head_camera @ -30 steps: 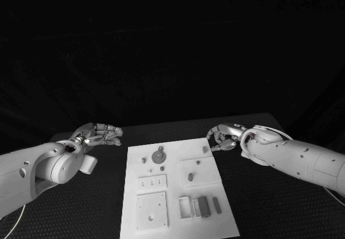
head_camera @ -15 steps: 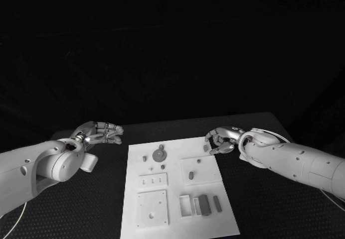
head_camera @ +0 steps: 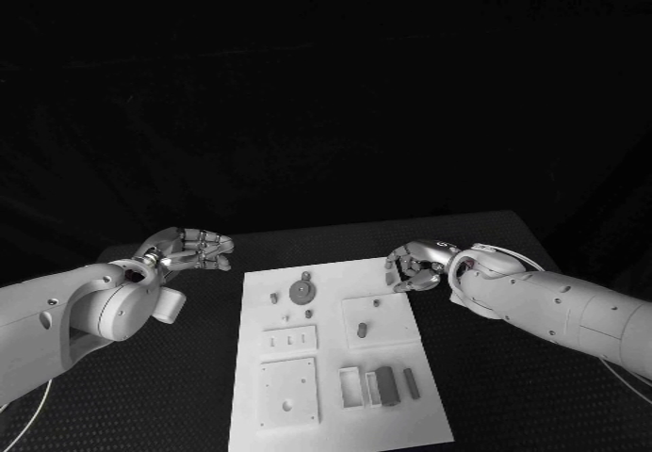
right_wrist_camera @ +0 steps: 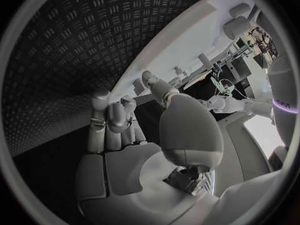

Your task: Assemble the parts on the task board

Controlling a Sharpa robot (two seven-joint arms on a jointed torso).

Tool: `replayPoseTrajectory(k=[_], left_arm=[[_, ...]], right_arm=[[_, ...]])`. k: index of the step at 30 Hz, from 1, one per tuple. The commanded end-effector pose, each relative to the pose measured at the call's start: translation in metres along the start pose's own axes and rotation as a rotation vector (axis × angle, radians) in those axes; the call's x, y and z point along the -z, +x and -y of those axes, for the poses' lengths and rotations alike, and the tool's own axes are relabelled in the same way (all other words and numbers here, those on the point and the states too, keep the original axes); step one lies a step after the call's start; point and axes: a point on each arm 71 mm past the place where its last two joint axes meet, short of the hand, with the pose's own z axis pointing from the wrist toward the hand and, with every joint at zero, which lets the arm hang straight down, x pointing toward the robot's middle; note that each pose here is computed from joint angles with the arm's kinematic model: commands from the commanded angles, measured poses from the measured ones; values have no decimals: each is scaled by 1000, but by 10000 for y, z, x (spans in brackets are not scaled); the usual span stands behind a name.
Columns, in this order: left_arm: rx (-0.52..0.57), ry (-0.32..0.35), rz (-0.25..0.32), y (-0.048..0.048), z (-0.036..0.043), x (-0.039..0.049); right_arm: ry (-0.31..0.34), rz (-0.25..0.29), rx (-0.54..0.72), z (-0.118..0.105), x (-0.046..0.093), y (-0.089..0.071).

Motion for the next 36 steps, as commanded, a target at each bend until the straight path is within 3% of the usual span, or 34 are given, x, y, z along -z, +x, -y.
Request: replayPoseTrajectory(k=[1, 36], left_arm=[[1, 13, -17, 22, 16, -1], [2, 9, -19, 14, 12, 3]], right_arm=[[-16, -26, -10, -20, -9, 32], [-32, -24, -20, -103, -64, 59]])
